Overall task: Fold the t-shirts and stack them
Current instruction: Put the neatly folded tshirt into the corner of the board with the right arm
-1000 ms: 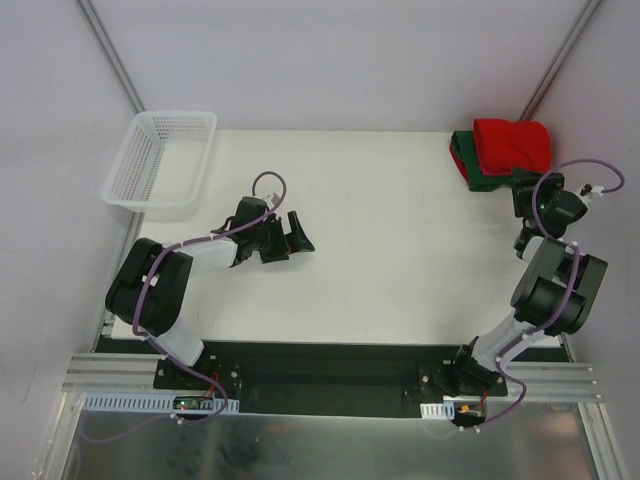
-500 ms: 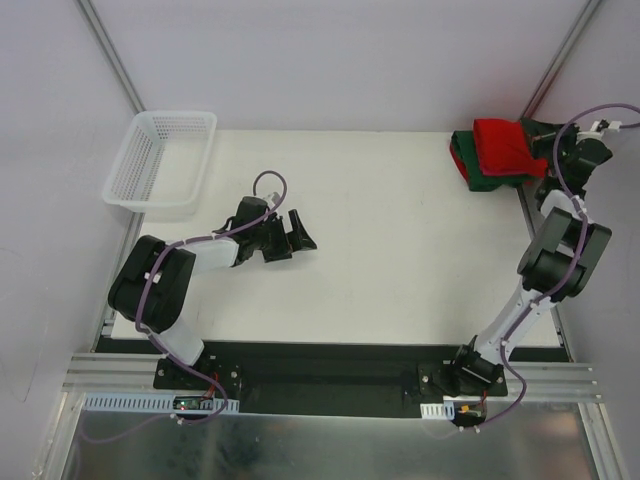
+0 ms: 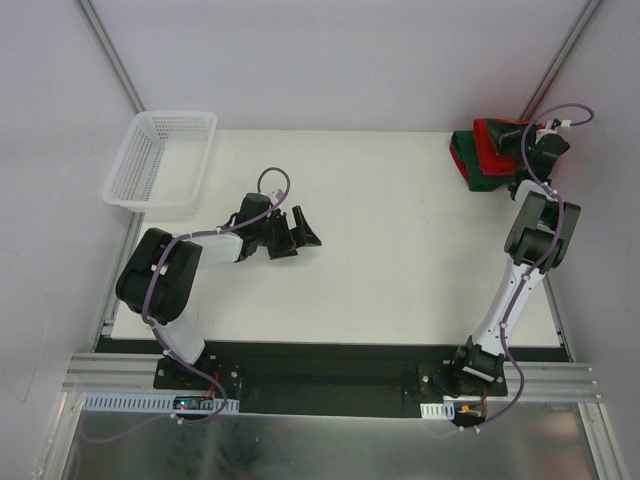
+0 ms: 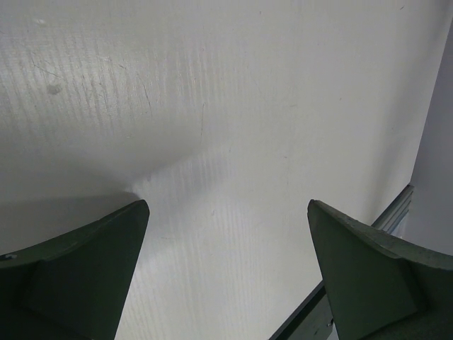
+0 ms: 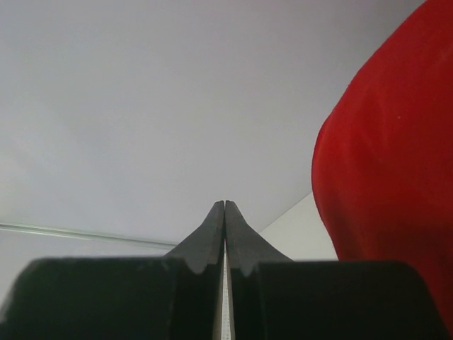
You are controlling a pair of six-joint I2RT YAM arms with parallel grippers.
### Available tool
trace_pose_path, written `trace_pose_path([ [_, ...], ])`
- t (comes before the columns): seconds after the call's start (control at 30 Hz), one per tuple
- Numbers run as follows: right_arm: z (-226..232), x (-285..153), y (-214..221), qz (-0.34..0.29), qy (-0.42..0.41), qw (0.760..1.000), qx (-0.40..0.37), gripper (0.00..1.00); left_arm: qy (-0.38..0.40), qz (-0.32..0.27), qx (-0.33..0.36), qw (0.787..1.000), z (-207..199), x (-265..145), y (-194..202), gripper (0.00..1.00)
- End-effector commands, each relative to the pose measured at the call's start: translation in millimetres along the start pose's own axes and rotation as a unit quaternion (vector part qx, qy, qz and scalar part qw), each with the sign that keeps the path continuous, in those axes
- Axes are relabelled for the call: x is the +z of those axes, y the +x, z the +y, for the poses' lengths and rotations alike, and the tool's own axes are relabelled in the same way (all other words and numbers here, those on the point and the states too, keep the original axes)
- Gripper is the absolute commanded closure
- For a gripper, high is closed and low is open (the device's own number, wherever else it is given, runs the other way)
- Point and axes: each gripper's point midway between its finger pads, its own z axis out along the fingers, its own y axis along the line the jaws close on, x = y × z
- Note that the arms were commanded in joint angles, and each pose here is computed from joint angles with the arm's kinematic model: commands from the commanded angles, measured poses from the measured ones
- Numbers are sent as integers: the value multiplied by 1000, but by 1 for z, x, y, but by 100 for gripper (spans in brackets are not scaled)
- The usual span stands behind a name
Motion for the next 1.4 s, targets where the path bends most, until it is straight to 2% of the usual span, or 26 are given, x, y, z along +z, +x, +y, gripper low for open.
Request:
trace_pose_path([
  [0.0, 22, 10, -5, -5, -42, 999, -27, 99, -63, 44, -26, 997, 38, 4, 26, 1],
  [0.27, -21, 12, -2, -16, -2, 1000, -21, 99, -64, 46, -23, 997, 37, 3, 25, 1],
  [0.63, -84, 11, 20, 5, 60, 998, 2, 99, -67, 45, -23, 996, 40, -1, 24, 1],
  [0.8, -86, 15, 25, 14, 63, 998, -6, 98, -69, 46, -25, 996, 42, -3, 26, 1],
  [0.97, -48, 23, 24, 23, 26, 999, -30, 98, -68, 47, -25, 996, 43, -5, 28, 1],
  [1.23, 80, 20, 38, 61, -66, 989, -120, 99, -65, 44, -23, 997, 40, -7, 27, 1],
  [1.37, 114, 10, 41, 64, -82, 982, -155, 98, -59, 43, -21, 997, 38, -8, 26, 1],
])
